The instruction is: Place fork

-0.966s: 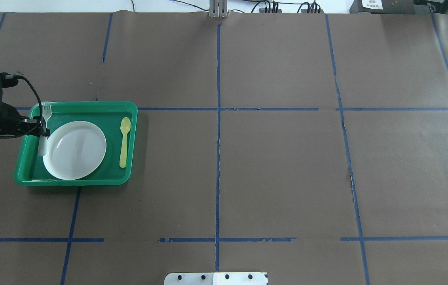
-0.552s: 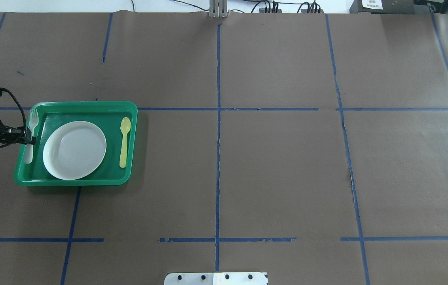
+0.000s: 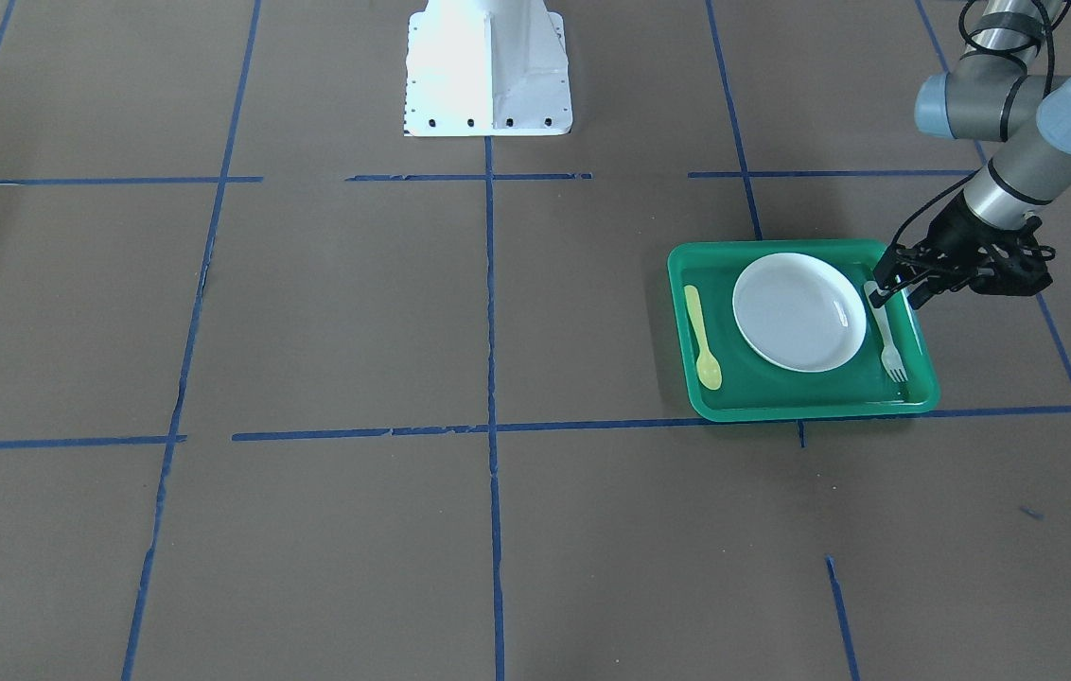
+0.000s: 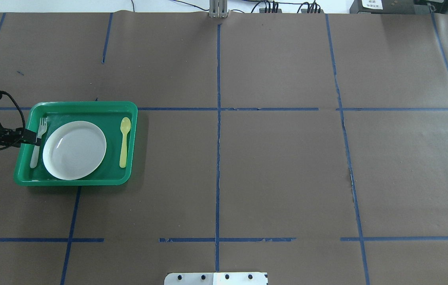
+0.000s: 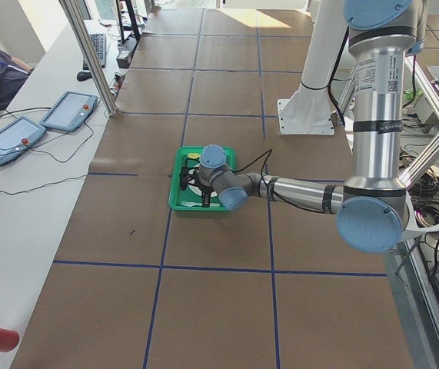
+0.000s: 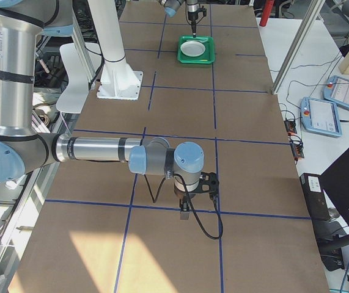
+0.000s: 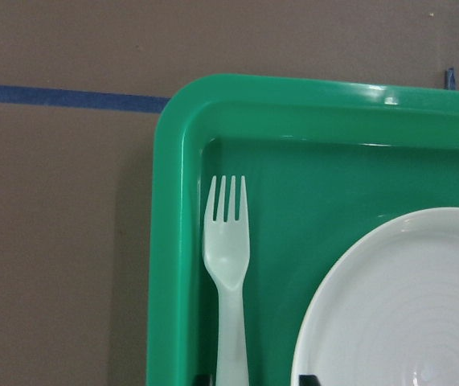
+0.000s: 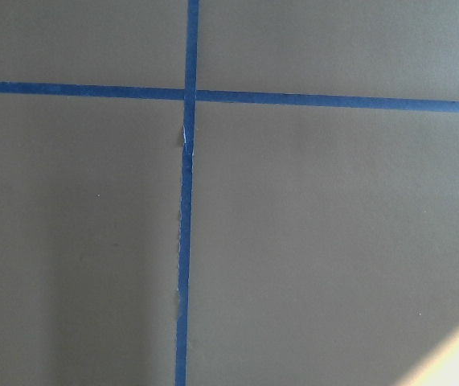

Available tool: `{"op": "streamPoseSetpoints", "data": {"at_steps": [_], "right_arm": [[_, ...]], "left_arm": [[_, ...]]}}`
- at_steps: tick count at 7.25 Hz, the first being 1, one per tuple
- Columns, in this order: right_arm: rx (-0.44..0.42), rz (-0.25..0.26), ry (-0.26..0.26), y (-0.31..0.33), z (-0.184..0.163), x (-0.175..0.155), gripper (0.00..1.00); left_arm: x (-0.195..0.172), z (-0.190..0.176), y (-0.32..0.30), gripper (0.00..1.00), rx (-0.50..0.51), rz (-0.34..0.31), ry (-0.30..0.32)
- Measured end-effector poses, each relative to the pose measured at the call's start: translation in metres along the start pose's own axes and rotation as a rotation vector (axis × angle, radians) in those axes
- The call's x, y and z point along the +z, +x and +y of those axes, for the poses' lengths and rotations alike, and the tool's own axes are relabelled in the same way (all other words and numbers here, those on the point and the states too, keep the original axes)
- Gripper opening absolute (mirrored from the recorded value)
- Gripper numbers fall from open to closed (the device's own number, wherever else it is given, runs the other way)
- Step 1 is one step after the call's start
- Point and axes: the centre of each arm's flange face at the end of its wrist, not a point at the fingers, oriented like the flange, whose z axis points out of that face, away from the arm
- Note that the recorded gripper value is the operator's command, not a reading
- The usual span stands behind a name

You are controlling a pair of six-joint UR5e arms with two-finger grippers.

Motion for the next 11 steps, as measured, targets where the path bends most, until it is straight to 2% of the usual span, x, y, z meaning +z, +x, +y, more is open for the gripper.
{"op": "streamPoseSetpoints", "data": {"at_steps": [2, 4, 6, 9, 10, 11], "right_arm": [[0.0, 0.0, 0.0, 0.0, 0.0, 0.0, 1.0], [0.0, 0.0, 0.0, 0.0, 0.0, 0.0, 1.0], [0.0, 0.0, 0.0, 0.0, 0.0, 0.0, 1.0], [0.0, 0.0, 0.0, 0.0, 0.0, 0.0, 1.0], [0.0, 0.0, 0.0, 0.0, 0.0, 0.0, 1.0], [0.0, 0.0, 0.0, 0.0, 0.0, 0.0, 1.0]], "left_arm": [[-0.006, 0.002, -0.008, 1.0, -0.007, 0.001, -0.011], [-0.028, 0.004, -0.054, 1.0, 0.028, -0.018, -0.023], [-0.067, -0.005, -0.121, 1.0, 0.112, -0.101, -0.002], [-0.154, -0.034, -0.203, 1.0, 0.187, -0.239, -0.015], [-0.178, -0.039, -0.217, 1.0, 0.181, -0.243, -0.023], [-0.191, -0.035, -0.225, 1.0, 0.16, -0.197, -0.033]]}}
